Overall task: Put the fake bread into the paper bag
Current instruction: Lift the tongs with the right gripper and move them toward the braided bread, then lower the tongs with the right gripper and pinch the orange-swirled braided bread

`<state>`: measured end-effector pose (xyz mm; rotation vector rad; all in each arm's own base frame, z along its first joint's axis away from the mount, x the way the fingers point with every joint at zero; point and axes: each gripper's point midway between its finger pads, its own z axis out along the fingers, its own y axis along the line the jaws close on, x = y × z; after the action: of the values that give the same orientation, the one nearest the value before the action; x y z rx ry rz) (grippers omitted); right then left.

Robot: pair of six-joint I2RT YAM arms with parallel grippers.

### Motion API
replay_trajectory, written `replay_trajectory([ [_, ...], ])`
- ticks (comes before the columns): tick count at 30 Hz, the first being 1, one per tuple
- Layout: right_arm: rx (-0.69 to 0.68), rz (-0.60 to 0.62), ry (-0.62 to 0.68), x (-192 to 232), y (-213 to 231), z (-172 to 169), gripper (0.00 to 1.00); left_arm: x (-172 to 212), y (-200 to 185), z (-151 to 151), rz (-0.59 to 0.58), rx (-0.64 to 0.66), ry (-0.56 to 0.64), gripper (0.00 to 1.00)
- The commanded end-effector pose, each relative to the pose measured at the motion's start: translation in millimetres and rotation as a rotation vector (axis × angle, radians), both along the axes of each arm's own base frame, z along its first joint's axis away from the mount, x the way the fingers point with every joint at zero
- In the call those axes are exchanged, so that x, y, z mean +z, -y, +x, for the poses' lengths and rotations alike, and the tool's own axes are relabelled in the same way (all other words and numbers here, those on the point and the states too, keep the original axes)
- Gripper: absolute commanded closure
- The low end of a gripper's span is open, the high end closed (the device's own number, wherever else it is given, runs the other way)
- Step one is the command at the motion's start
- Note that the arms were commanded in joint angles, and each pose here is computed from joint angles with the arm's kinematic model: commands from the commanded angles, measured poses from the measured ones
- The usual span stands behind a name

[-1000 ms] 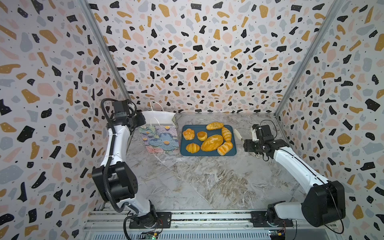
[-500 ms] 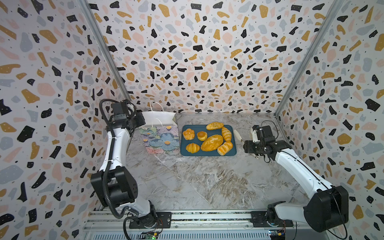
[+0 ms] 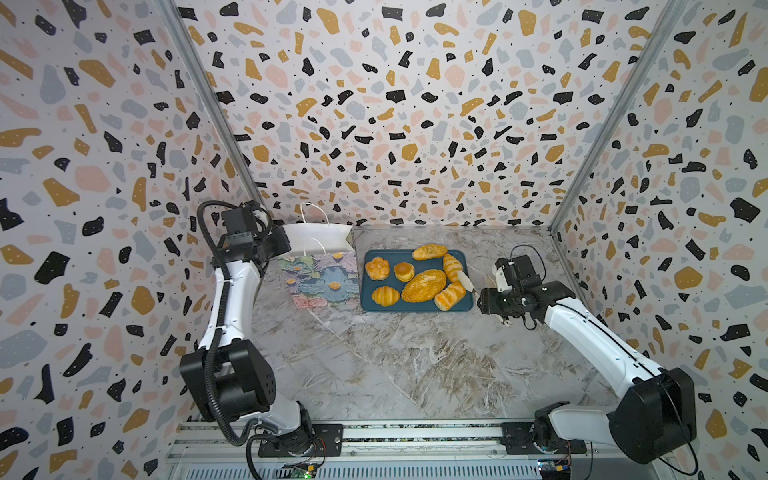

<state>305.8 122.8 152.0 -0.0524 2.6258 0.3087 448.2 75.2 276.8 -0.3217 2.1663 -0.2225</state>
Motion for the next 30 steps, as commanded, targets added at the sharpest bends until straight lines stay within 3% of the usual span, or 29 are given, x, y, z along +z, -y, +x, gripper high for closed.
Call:
replay_trajectory([
  [1,-0.028,0.03,-0.043,4.4,-4.1,-5.5,0.32,10.6,1.9,-1.8,0.003,-0.007,0.043,1.0],
  [8,-0.047,0.087,-0.114,-0.3,-14.9,-9.1,0.34,14.4,8.4,-2.8,-0.028,-0.023,0.074,1.0],
  [30,-0.102,0.169,-0.163,-8.2,-47.4,-5.5,0.35,10.8,3.9,-5.1,-0.01,0.0,0.066,1.0],
])
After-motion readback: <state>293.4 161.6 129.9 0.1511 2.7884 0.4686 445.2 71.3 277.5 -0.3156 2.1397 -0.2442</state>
